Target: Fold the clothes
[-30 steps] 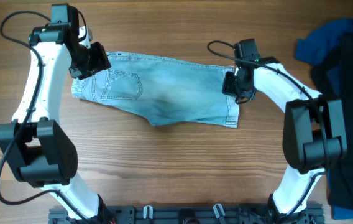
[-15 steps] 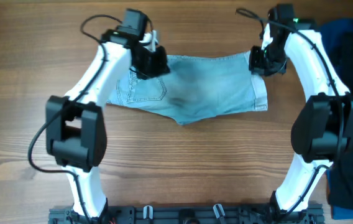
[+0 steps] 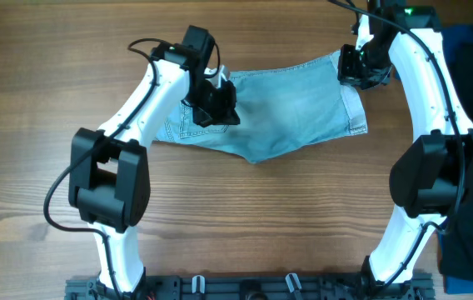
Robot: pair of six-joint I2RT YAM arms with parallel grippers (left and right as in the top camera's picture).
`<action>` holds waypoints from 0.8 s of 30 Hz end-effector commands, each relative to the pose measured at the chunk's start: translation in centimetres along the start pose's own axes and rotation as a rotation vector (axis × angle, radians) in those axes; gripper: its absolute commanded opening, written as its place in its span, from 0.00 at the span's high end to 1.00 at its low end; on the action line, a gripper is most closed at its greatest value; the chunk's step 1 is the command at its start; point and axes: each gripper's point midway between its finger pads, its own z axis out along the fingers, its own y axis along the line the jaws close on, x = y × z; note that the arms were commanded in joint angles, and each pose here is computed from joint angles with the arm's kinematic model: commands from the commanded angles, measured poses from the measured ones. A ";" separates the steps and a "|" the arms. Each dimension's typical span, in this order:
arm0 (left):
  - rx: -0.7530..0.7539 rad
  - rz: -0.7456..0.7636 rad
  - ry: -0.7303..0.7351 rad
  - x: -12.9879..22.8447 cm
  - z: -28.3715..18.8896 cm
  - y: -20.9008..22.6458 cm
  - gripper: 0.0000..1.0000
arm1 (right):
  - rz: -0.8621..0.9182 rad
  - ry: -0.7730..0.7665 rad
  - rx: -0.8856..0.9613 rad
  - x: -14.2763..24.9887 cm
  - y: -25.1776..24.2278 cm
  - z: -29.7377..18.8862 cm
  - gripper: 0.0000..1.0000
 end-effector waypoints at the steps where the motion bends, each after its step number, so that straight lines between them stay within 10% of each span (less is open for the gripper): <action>1: -0.060 0.032 -0.009 0.7 1.1 -0.8 0.96 | -0.019 -0.028 -0.021 -0.6 0.4 -1.0 0.96; 16: -0.217 -0.008 0.142 3.1 10.8 1.9 0.96 | -0.019 -0.027 -0.021 -0.6 0.4 -1.0 0.96; 24: -0.248 0.048 -0.087 -0.2 5.4 -1.1 0.96 | -0.019 -0.031 -0.022 -0.7 0.4 -1.0 0.96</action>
